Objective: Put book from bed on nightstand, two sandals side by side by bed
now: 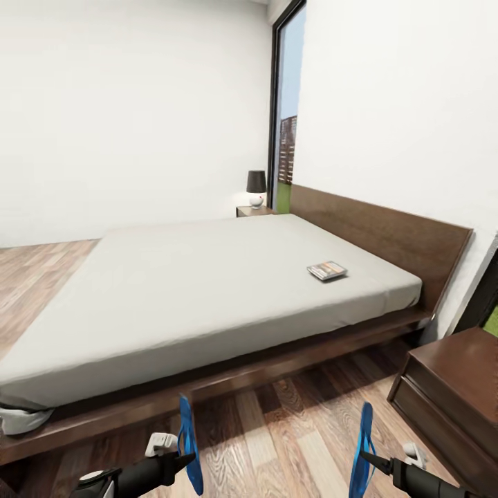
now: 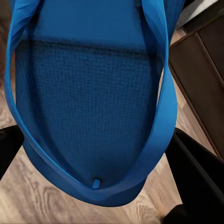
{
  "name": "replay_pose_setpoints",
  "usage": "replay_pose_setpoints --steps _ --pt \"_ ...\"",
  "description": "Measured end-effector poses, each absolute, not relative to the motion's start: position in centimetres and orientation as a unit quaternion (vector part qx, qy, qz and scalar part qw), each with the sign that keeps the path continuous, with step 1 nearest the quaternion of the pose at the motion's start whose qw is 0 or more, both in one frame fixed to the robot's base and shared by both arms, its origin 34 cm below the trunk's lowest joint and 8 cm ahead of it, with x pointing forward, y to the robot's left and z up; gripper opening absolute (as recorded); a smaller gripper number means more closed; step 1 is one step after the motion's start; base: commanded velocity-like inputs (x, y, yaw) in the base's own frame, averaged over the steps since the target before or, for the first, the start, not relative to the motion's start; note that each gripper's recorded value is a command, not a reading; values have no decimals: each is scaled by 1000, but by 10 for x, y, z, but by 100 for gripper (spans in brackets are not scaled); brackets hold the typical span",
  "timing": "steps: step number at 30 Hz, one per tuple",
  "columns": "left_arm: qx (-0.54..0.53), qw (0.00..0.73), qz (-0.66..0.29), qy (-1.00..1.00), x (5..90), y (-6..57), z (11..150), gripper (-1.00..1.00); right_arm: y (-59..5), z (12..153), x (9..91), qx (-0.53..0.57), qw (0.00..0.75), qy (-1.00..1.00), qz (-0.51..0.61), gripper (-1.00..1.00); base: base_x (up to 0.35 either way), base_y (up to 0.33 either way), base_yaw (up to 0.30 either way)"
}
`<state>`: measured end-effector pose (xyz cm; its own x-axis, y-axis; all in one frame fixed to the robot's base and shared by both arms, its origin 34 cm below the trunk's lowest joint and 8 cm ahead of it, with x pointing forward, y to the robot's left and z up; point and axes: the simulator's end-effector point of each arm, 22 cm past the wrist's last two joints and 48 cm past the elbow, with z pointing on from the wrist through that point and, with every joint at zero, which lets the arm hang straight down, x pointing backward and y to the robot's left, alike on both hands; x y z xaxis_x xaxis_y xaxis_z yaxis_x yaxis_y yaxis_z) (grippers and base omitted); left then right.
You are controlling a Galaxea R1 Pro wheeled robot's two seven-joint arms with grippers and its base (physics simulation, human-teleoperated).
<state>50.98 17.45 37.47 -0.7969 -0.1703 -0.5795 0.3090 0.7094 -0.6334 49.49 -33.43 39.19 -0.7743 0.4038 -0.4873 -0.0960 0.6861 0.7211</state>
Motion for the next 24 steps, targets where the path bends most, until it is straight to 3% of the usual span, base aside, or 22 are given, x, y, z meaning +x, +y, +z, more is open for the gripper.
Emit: replay_pose_setpoints --steps 8,24 --pt "39 317 -379 868 510 175 375 -100 -335 392 495 90 324 859 385 -100 -20 -10 67" --pt "39 317 -379 869 510 175 375 -100 -334 392 495 90 324 859 385 -100 0 0 285"
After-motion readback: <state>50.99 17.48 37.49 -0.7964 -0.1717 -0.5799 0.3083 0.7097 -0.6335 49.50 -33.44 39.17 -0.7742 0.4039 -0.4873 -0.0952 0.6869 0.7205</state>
